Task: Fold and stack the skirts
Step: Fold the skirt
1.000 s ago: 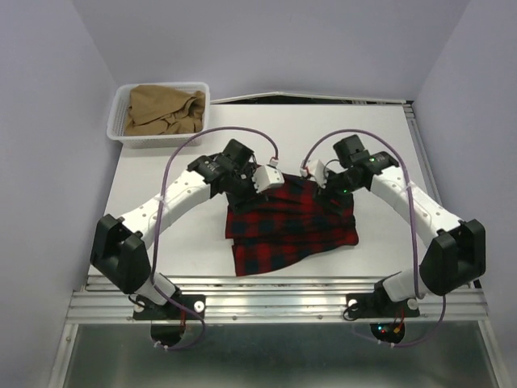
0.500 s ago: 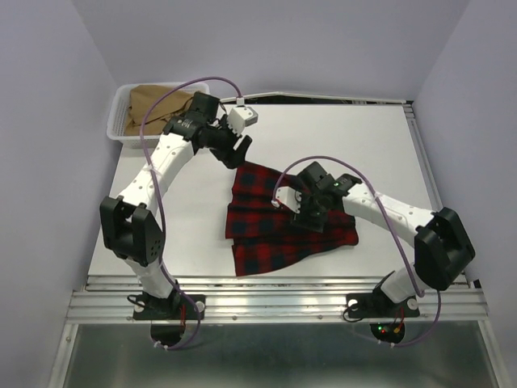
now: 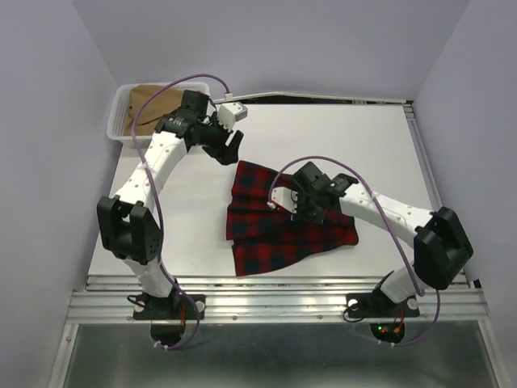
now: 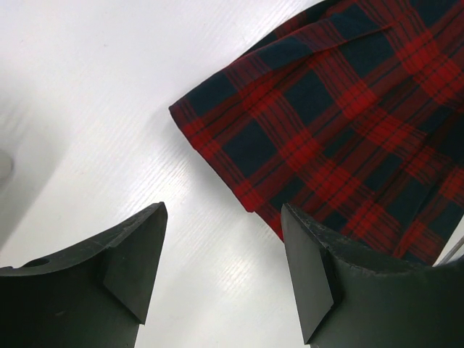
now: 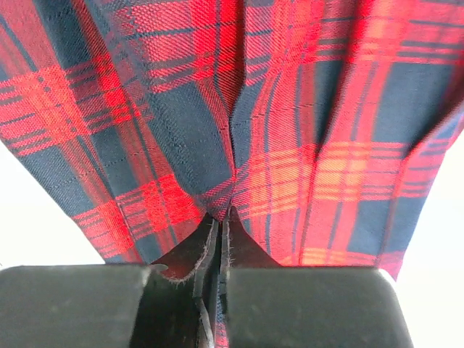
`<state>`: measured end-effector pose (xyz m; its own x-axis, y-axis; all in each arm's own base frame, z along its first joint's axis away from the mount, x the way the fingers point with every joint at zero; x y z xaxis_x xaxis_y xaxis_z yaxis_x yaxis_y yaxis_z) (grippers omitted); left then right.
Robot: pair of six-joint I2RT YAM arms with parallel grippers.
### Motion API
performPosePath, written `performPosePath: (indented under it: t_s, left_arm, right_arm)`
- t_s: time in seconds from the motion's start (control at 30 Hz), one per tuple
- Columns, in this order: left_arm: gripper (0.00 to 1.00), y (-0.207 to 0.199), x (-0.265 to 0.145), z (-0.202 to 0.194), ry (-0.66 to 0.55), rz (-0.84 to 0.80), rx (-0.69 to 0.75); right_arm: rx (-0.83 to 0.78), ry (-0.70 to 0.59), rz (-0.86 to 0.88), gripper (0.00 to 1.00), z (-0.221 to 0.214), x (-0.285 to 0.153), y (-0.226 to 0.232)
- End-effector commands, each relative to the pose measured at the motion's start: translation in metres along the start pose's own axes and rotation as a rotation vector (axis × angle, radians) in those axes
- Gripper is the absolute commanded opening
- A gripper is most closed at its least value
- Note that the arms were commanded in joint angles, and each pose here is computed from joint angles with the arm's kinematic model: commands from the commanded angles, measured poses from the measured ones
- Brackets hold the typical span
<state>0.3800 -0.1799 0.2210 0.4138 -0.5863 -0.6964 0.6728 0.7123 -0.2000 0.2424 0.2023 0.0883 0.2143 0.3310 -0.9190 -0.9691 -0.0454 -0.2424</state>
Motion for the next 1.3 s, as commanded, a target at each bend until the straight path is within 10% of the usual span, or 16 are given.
performPosePath:
  t_s: [0.0,0.27,0.6,0.73,1.07,1.27]
  left_arm:
    - [0.76,-0.003,-0.009,0.008,-0.033,-0.006,0.007]
    - [0.76,-0.002,-0.012,0.006,-0.031,0.003,0.013]
    - [0.73,-0.009,0.002,-0.011,0.051,-0.084,0.011]
    - [0.72,-0.031,0.008,-0.021,0.112,-0.208,0.043]
    - [0.61,-0.080,0.034,-0.064,0.283,-0.383,0.141]
    - [0.58,-0.070,0.083,-0.103,0.436,-0.244,0.124]
  right_arm:
    - [-0.013,-0.119,-0.081,0.01,0.037,-0.048,-0.025]
    - [-0.036,-0.156,-0.086,0.01,0.039,-0.098,-0.012]
    - [-0.044,-0.039,0.066,0.02,-0.019,-0.028,0.047]
    - [-0.010,-0.033,0.121,0.71,-0.024,-0.006,0.062]
    - [0.192,-0.228,-0.107,0.80,0.025,-0.091,0.007]
    - [0.354,-0.153,-0.105,0.77,-0.024,-0.074,-0.010]
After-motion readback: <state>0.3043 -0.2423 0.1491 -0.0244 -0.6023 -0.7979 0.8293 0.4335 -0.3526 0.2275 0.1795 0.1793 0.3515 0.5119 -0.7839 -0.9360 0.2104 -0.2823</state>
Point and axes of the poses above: each gripper's point midway between its finger pads, its own x axis out along the fingers, its own y axis along the line the jaws close on, z = x × y, the point moved 1 cm from there along -x, back along the fingers, and after that the axes turned 11 degrees about -x, right-handed, at the moved point
